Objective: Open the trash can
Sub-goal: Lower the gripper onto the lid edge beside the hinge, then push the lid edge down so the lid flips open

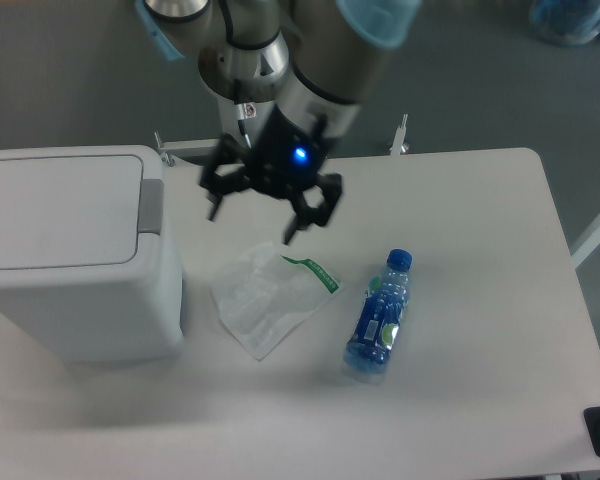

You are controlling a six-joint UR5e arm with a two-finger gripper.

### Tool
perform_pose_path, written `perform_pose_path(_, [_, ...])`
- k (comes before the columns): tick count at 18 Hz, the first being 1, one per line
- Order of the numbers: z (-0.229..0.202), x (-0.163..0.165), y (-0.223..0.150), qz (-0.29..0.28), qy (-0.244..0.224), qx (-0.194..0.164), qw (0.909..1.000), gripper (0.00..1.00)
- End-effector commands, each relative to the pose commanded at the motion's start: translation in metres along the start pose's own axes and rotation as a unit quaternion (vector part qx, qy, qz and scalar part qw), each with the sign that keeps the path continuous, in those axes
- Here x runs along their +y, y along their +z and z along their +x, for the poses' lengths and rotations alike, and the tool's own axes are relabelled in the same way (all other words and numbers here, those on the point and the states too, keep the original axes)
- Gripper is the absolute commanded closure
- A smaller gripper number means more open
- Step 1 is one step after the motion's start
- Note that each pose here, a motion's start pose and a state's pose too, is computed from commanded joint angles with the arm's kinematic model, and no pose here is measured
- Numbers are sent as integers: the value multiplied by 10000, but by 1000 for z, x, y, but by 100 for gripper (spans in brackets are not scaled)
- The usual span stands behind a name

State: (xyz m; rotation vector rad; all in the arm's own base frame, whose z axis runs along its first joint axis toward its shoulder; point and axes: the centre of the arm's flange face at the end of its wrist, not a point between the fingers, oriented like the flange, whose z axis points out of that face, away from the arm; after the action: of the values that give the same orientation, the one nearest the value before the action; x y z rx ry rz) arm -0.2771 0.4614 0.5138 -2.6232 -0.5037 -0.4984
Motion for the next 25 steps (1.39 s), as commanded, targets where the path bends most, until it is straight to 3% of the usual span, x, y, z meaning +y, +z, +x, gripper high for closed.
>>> perform_pose_path(5, [12, 13, 19, 96, 65, -13, 9999, 0])
perform_pose_path(25, [0, 13, 66, -108, -13, -13, 9999, 0])
